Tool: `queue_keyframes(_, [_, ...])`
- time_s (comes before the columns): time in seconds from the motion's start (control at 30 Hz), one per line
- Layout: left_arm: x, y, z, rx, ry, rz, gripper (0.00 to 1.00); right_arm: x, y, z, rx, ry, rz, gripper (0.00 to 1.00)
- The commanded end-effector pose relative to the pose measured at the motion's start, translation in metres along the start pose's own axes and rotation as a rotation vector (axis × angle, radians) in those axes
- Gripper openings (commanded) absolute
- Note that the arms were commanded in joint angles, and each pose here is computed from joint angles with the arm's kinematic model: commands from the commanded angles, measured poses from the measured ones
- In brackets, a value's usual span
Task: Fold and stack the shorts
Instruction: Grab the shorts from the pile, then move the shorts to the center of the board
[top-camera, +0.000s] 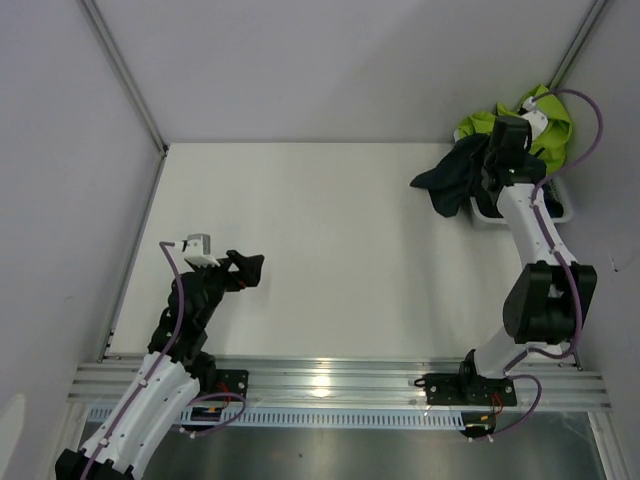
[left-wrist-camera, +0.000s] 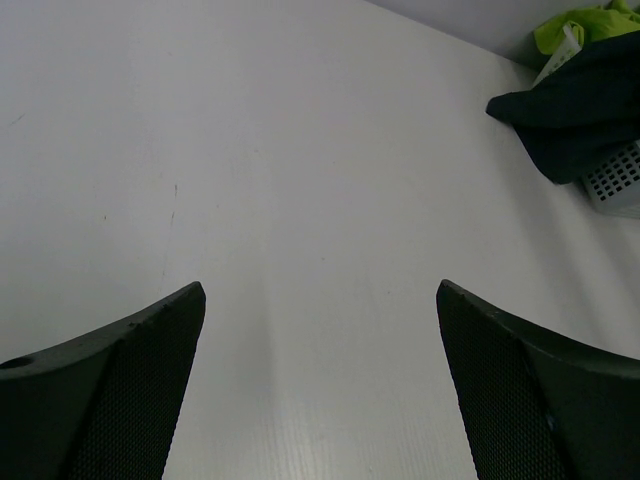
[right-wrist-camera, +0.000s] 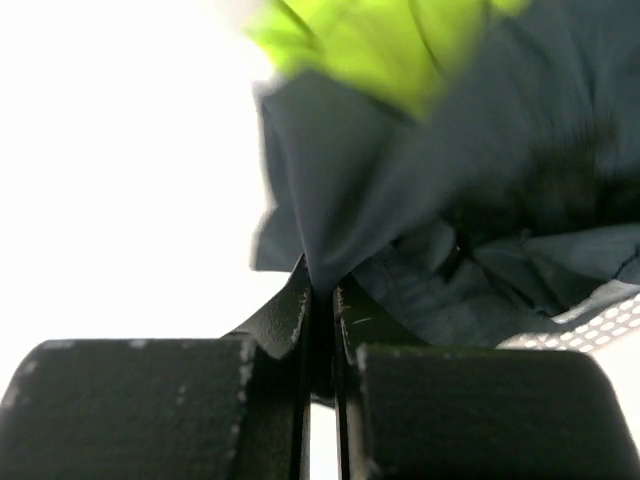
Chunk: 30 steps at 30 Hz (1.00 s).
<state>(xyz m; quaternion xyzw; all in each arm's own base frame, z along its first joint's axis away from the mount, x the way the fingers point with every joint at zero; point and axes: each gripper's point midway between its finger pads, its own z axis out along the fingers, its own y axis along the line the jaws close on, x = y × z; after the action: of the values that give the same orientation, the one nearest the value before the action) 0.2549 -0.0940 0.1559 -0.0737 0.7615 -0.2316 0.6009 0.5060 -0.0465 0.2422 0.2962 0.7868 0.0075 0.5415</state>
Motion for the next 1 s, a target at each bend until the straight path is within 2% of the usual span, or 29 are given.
queue_keyframes(0.0, [-0.001,-0.005,0.004,0.028,0.001,0.010,0.98,-0.094,0.048,-0.082,-0.179,-0.224,-0.004,0.00])
queue_keyframes(0.07, [-0.001,-0.005,0.005,0.026,0.005,0.010,0.98,-0.100,0.075,-0.113,-0.286,-0.232,-0.016,0.00])
queue_keyframes(0.1, [-0.001,-0.005,0.004,0.026,0.005,0.008,0.98,-0.116,0.087,-0.141,-0.356,-0.264,-0.006,0.00])
queue_keyframes(0.23, [-0.003,-0.004,0.003,0.017,-0.003,0.005,0.98,-0.136,0.131,-0.221,-0.607,-0.276,-0.013,0.00])
queue_keyframes(0.3, [-0.003,-0.003,0.003,0.013,-0.005,0.005,0.98,-0.125,0.162,-0.263,-0.794,-0.216,-0.024,0.00])
queue_keyframes(0.37, [-0.005,-0.003,0.002,0.011,-0.013,0.003,0.98,-0.129,0.176,-0.306,-0.959,-0.235,0.014,0.00])
queue_keyframes(0.43, [-0.006,-0.003,0.002,0.006,-0.017,-0.001,0.98,-0.104,0.187,-0.323,-1.061,-0.143,0.098,0.00])
queue_keyframes(0.47, [-0.007,-0.003,0.002,0.004,-0.020,-0.003,0.98,-0.107,0.190,-0.338,-1.112,-0.150,0.123,0.00])
queue_keyframes(0.63, [-0.008,-0.001,0.000,-0.007,-0.027,-0.005,0.98,-0.055,0.224,-0.379,-1.267,0.036,0.108,0.00])
queue_keyframes(0.73, [-0.011,-0.001,-0.001,-0.007,-0.038,-0.007,0.98,-0.028,0.233,-0.371,-1.256,0.122,0.082,0.00])
queue_keyframes(0.9, [-0.012,-0.001,-0.003,-0.002,-0.047,-0.007,0.98,0.014,0.239,-0.317,-1.137,0.232,0.063,0.00])
queue_keyframes(0.93, [-0.011,-0.001,-0.002,-0.003,-0.046,-0.007,0.98,0.022,0.238,-0.305,-1.105,0.256,0.066,0.09])
queue_keyframes(0.97, [-0.012,-0.001,-0.002,-0.003,-0.046,-0.006,0.98,0.027,0.233,-0.289,-1.061,0.274,0.065,0.25])
